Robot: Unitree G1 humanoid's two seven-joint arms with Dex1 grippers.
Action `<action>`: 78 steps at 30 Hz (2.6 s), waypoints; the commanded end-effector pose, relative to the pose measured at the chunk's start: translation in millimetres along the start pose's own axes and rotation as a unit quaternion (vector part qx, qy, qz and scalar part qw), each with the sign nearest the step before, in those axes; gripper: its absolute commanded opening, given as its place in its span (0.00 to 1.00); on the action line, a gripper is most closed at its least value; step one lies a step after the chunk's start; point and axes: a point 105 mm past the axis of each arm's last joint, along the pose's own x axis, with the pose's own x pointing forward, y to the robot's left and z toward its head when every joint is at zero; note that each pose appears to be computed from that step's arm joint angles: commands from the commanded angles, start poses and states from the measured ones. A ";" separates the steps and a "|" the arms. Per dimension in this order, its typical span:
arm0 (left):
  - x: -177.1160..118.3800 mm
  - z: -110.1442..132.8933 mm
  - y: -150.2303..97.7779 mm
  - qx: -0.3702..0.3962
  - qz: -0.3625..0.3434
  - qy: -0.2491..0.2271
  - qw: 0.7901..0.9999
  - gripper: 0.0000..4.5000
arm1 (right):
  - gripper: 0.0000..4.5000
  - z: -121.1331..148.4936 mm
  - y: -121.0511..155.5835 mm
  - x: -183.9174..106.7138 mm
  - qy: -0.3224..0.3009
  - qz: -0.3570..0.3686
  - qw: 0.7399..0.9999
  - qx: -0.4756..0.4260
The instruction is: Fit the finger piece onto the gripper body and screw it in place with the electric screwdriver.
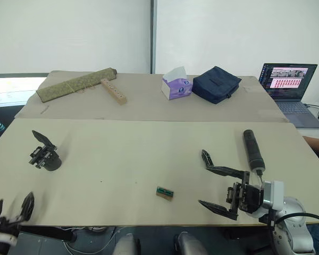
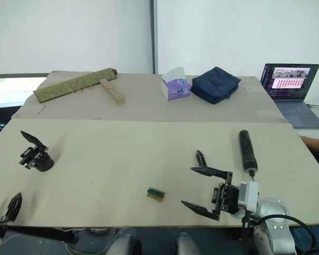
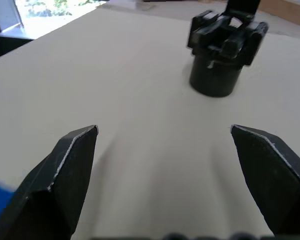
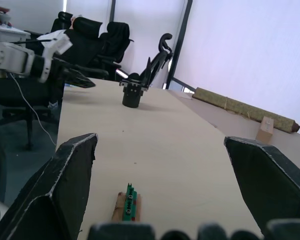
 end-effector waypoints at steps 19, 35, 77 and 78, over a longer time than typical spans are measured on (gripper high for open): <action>94.8 -8.6 -41.4 0.061 -0.012 0.033 0.998 1.00 | 0.99 -0.4 -2.3 -0.5 0.008 -0.024 0.998 -0.049; 106.1 4.7 -60.6 0.053 -0.058 -0.048 0.996 0.52 | 1.00 5.1 -8.4 -5.2 0.028 -0.042 0.997 -0.063; 44.5 -29.5 -321.0 0.130 -0.598 -0.011 0.791 0.99 | 1.00 11.9 -0.9 -22.2 0.073 -0.057 0.994 -0.052; 46.5 -28.3 -317.5 0.127 -0.593 -0.012 0.795 0.99 | 1.00 12.4 -1.6 -22.2 0.070 -0.059 0.995 -0.050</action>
